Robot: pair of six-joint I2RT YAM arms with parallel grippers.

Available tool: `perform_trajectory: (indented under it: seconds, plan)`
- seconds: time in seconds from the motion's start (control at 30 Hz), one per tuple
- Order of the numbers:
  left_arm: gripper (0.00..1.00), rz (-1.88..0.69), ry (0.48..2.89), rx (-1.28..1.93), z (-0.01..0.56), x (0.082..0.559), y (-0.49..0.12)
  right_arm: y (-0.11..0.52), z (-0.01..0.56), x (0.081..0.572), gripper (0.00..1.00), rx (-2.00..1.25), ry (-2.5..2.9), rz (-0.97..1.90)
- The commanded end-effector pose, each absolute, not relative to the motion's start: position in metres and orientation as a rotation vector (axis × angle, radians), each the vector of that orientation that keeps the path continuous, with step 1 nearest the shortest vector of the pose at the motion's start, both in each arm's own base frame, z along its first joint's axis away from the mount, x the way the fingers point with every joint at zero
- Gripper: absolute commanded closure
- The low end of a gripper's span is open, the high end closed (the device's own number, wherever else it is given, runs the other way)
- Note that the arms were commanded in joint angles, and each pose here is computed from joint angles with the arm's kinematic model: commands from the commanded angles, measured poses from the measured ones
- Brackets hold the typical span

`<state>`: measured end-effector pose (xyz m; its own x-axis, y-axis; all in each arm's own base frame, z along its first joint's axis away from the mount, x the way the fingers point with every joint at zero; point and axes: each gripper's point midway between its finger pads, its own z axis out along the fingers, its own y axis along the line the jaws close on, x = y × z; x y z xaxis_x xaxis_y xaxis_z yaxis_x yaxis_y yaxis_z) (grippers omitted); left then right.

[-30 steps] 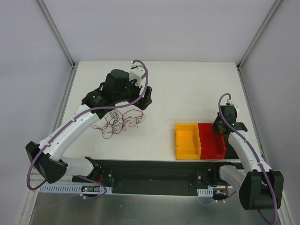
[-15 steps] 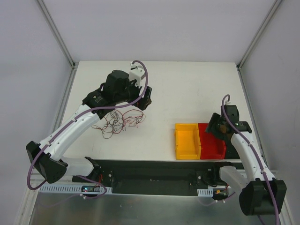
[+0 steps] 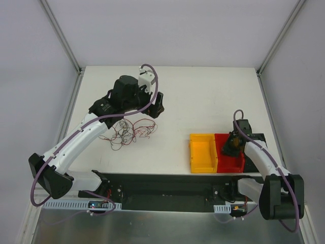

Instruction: Untangle the cables

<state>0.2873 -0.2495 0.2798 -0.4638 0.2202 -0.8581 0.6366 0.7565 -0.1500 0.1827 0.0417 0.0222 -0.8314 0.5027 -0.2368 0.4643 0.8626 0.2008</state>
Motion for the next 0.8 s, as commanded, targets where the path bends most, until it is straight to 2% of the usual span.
perform_trajectory:
  seconds: [0.0, 0.07, 0.2, 0.37, 0.43, 0.57, 0.77]
  plan:
    - [0.01, -0.669, 2.007, 0.527, 0.295, 0.295, -0.246, 0.029, 0.045, 0.204, 0.76, 0.703, 2.629, 0.137]
    - [0.01, -0.675, 2.009, 0.486, 0.296, 0.299, -0.241, 0.024, 0.055, 0.198, 0.66, 0.656, 2.637, 0.098]
    - [0.01, -0.613, 2.003, 0.420, 0.297, 0.306, -0.227, 0.016, 0.089, 0.192, 0.31, 0.593, 2.554, 0.079]
    - [0.01, -0.616, 2.015, 0.331, 0.297, 0.312, -0.218, 0.021, 0.145, 0.202, 0.20, 0.545, 2.373, 0.144]
    - [0.01, -0.608, 2.007, 0.287, 0.298, 0.316, -0.211, 0.024, 0.164, 0.210, 0.17, 0.472, 2.324, 0.128]
    - [0.01, -0.541, 1.980, 0.198, 0.301, 0.323, -0.191, 0.057, 0.183, 0.233, 0.19, 0.261, 2.331, 0.194]
    - [0.01, -0.406, 1.885, 0.104, 0.310, 0.328, -0.161, 0.202, 0.197, 0.275, 0.35, 0.013, 2.269, 0.702]
